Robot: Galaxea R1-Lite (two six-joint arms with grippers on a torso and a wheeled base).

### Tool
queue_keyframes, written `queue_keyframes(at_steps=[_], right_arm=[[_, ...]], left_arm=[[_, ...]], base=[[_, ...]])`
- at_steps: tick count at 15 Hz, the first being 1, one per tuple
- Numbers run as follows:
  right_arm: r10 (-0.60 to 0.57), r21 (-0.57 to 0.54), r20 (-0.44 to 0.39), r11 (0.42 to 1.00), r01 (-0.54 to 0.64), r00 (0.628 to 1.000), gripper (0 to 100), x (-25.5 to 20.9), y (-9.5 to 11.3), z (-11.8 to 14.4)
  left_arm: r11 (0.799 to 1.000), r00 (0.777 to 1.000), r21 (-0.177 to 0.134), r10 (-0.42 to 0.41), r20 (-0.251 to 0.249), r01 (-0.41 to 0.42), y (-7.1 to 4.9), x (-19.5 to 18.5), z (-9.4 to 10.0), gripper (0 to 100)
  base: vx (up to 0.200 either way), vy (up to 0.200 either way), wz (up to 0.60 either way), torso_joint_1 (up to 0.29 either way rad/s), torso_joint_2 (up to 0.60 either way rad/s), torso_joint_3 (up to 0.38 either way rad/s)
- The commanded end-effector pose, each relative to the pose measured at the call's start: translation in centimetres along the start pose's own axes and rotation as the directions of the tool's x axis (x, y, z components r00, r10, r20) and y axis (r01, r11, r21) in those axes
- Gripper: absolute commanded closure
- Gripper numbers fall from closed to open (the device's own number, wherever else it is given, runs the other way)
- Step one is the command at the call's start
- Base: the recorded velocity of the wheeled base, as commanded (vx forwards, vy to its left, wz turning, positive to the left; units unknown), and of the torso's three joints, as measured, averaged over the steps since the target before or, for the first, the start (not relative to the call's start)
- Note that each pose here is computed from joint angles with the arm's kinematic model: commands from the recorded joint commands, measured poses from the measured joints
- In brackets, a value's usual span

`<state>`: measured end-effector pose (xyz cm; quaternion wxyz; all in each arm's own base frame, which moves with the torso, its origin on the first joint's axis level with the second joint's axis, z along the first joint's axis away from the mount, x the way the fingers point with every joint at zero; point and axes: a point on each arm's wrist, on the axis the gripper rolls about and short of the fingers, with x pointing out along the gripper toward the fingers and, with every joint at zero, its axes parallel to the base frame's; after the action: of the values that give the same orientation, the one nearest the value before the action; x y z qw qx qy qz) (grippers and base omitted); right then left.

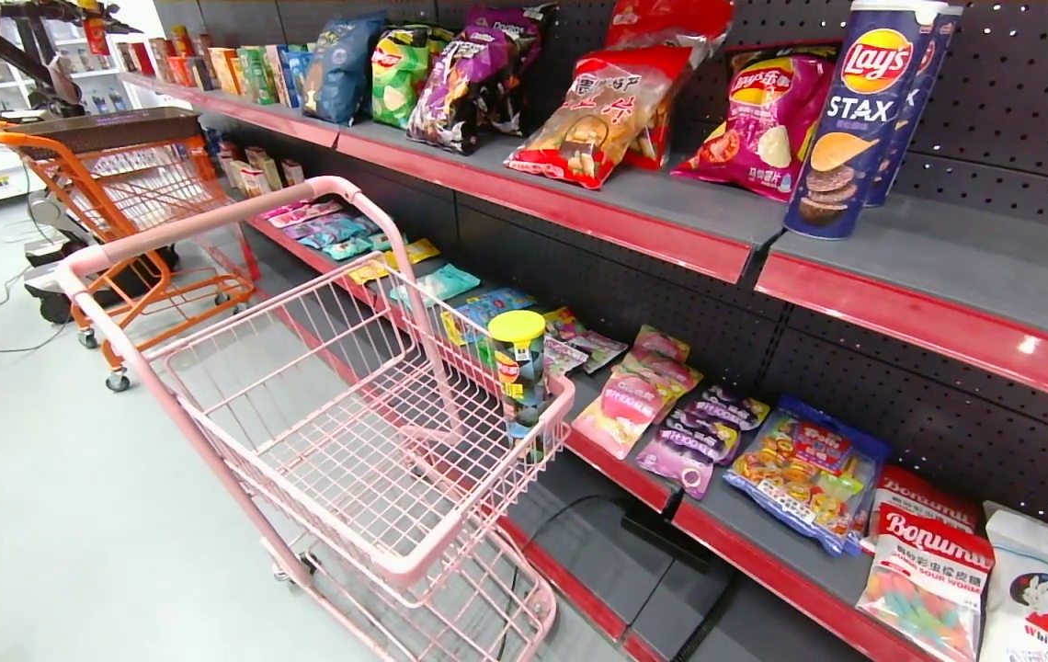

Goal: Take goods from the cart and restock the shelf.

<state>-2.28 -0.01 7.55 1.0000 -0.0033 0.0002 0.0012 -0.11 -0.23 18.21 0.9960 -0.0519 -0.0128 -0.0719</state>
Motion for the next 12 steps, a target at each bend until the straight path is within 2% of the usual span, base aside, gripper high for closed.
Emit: queue_keyframes(at_steps=[1, 2, 3, 4, 5, 6, 7, 8, 9, 10, 11, 12], right_arm=[[0.002, 0.000, -0.001, 1.000, -0.002, 1.000, 0, 0.0, 0.0, 0.0], [0.002, 0.000, -0.001, 1.000, -0.002, 1.000, 0, 0.0, 0.0, 0.0], [0.002, 0.000, -0.001, 1.000, -0.002, 1.000, 0, 0.0, 0.0, 0.0], [0.002, 0.000, -0.001, 1.000, -0.002, 1.000, 0, 0.0, 0.0, 0.0], [0.002, 0.000, -0.001, 1.000, -0.002, 1.000, 0, 0.0, 0.0, 0.0], [0.002, 0.000, -0.001, 1.000, -0.002, 1.000, 0, 0.0, 0.0, 0.0], [0.002, 0.000, -0.001, 1.000, -0.002, 1.000, 0, 0.0, 0.0, 0.0], [0.002, -0.001, -0.001, 1.000, -0.002, 1.000, 0, 0.0, 0.0, 0.0], [0.002, -0.001, -0.001, 1.000, -0.002, 1.000, 0, 0.0, 0.0, 0.0], [0.002, -0.001, -0.001, 1.000, -0.002, 1.000, 0, 0.0, 0.0, 0.0], [0.002, -0.003, -0.001, 1.000, -0.002, 1.000, 0, 0.0, 0.0, 0.0], [0.002, -0.001, -0.001, 1.000, -0.002, 1.000, 0, 0.0, 0.0, 0.0]], left_arm=[[0.987, 0.972, -0.076, -0.150, -0.181, 0.138, 0.7, 16.7, 4.9, 0], [0.989, 0.969, -0.013, -0.144, -0.200, 0.144, 2.0, 21.9, 3.3, 0], [0.981, 0.961, 0.028, -0.180, -0.211, 0.190, 3.4, 25.9, 1.6, 0], [0.970, 0.950, 0.039, -0.228, -0.212, 0.241, 4.0, 28.9, 0.6, 0], [0.957, 0.932, 0.021, -0.275, -0.235, 0.288, 3.8, 30.8, -0.3, 0], [0.936, 0.902, -0.005, -0.342, -0.265, 0.353, 3.0, 32.2, -1.5, 0], [0.915, 0.872, -0.030, -0.394, -0.290, 0.403, 2.8, 33.0, -2.7, 0], [0.884, 0.838, -0.033, -0.453, -0.303, 0.466, 2.4, 34.2, -3.8, 0], [0.869, 0.824, -0.023, -0.477, -0.307, 0.494, 2.5, 35.2, -4.5, 0], [0.830, 0.788, -0.003, -0.531, -0.313, 0.558, 2.3, 36.5, -5.5, 0], [0.791, 0.749, -0.009, -0.583, -0.315, 0.612, 1.3, 36.9, -6.0, 0], [0.762, 0.720, -0.017, -0.618, -0.314, 0.647, 0.2, 37.1, -6.2, 0]], base=[[0.000, 0.000, 0.00, 0.000, 0.00, 0.000], [0.000, 0.000, 0.00, 0.000, 0.00, 0.000], [0.000, 0.000, 0.00, 0.000, 0.00, 0.000], [0.000, 0.000, 0.00, 0.000, 0.00, 0.000], [0.000, 0.000, 0.00, 0.000, 0.00, 0.000], [0.000, 0.000, 0.00, 0.000, 0.00, 0.000], [0.000, 0.000, 0.00, 0.000, 0.00, 0.000], [0.000, 0.000, 0.00, 0.000, 0.00, 0.000], [0.000, 0.000, 0.00, 0.000, 0.00, 0.000], [0.000, 0.000, 0.00, 0.000, 0.00, 0.000], [0.000, 0.000, 0.00, 0.000, 0.00, 0.000], [0.000, 0.000, 0.00, 0.000, 0.00, 0.000]])
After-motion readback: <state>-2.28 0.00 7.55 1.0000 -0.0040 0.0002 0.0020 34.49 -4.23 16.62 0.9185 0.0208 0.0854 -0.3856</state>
